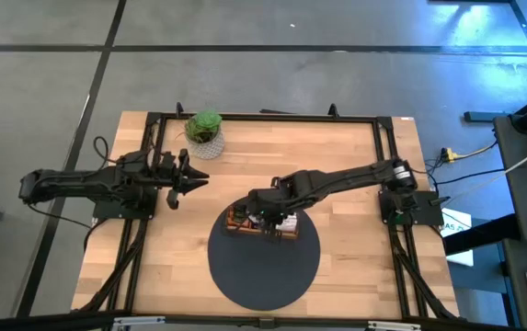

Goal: Pick & Place Tea
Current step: Put the violet tea bag into the middle slot of the wooden organizer, then return to Home Position

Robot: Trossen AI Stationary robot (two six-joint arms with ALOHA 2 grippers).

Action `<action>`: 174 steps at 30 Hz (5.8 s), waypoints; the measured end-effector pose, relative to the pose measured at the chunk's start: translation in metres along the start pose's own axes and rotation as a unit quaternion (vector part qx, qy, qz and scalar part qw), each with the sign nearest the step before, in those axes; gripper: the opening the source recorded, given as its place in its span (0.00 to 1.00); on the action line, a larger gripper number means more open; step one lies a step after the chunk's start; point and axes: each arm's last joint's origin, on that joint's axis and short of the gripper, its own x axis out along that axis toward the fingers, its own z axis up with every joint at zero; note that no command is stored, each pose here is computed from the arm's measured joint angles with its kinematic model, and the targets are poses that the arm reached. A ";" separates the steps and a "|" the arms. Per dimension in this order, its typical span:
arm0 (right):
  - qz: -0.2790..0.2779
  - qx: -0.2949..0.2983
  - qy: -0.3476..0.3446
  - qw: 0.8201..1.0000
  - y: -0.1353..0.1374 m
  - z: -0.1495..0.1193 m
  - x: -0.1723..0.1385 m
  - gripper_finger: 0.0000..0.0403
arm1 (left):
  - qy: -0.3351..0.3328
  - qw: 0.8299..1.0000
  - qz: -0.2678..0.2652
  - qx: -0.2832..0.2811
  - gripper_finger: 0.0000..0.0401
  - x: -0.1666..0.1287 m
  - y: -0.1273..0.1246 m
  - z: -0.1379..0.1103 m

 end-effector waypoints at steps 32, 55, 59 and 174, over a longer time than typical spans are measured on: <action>-0.077 -0.106 0.147 0.980 0.009 -0.002 0.057 0.01 | -0.029 0.999 0.032 0.029 0.22 -0.025 -0.003 0.004; -0.072 -0.124 0.147 0.979 0.009 -0.007 0.074 0.10 | -0.029 0.999 0.031 0.029 0.22 -0.025 -0.003 0.004; -0.070 -0.124 0.139 0.980 0.009 -0.005 0.074 0.21 | -0.029 0.999 0.031 0.029 0.22 -0.025 -0.003 0.004; 0.154 0.019 -0.589 0.793 -0.128 -0.321 -0.014 0.23 | -0.041 0.996 0.082 -0.018 0.22 -0.026 0.014 -0.046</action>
